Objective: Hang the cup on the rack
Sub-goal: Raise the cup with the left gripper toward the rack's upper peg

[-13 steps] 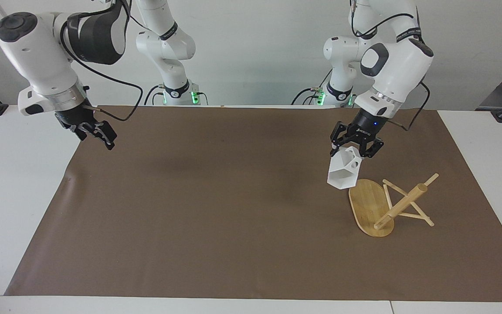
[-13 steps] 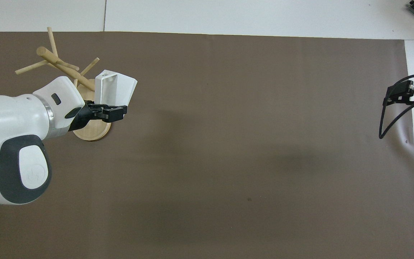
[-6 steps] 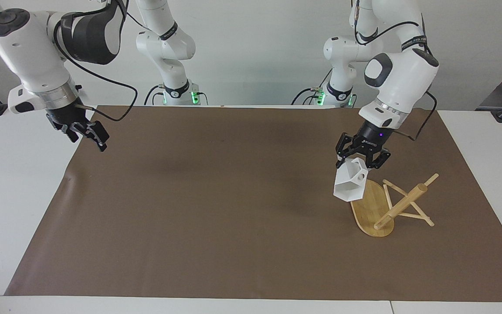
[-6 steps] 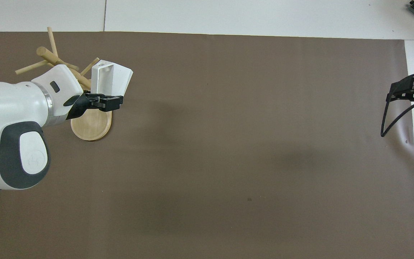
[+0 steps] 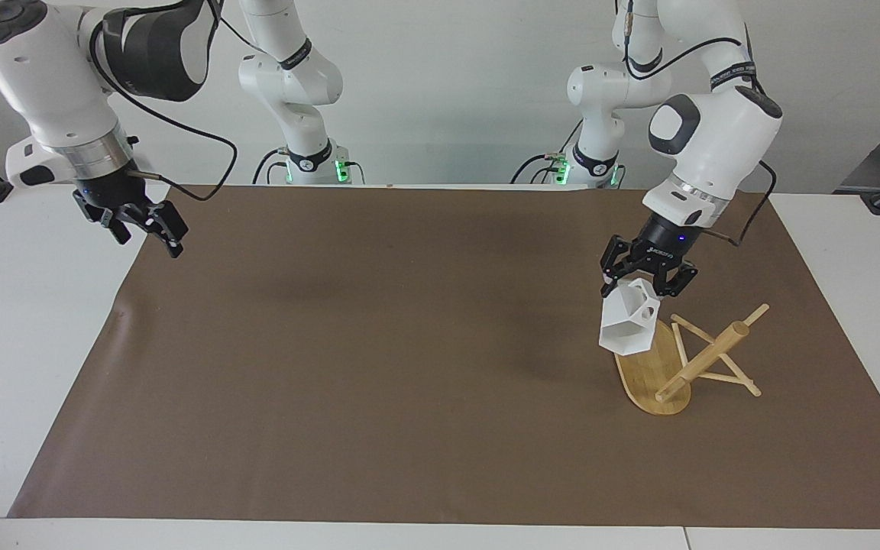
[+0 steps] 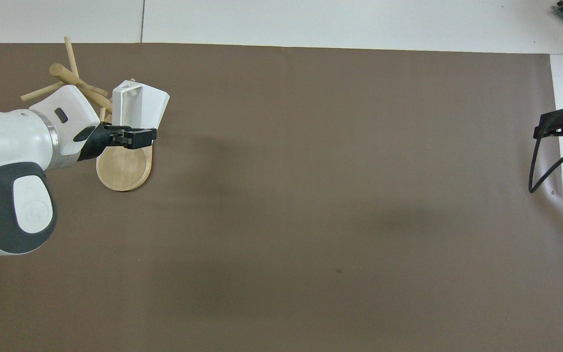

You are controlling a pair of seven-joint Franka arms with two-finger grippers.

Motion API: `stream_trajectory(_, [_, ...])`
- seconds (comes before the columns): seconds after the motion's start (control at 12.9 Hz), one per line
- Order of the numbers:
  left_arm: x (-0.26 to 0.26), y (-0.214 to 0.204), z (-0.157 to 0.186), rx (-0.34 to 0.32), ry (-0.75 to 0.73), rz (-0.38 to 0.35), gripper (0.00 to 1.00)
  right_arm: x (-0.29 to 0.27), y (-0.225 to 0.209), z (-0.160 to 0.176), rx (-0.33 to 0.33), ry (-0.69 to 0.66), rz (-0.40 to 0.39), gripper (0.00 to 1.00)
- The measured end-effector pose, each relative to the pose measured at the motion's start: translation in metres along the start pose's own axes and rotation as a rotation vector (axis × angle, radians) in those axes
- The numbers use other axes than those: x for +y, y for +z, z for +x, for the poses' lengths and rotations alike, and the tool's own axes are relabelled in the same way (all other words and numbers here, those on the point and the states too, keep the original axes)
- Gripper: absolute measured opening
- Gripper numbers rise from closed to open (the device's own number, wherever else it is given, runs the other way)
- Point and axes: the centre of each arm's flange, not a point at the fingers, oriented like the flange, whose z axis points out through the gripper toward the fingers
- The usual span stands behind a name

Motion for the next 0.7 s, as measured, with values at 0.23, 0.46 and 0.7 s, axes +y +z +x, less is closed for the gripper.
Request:
stream_trajectory(0.23, [-0.014,-0.003,0.0,0.003,-0.005,0.011,0.72,0.011,-0.012,-0.006,0.004,0.007,-0.001,1.0])
stream_trajectory(0.46, [-0.021,-0.005,0.0,0.004,-0.001,0.016,0.72,0.014,-0.019,-0.011,-0.009,-0.022,-0.001,1.0])
stream_trajectory(0.7, [-0.031,-0.008,-0.001,0.006,-0.004,0.023,0.72,0.015,-0.029,-0.015,-0.029,-0.037,0.002,1.0])
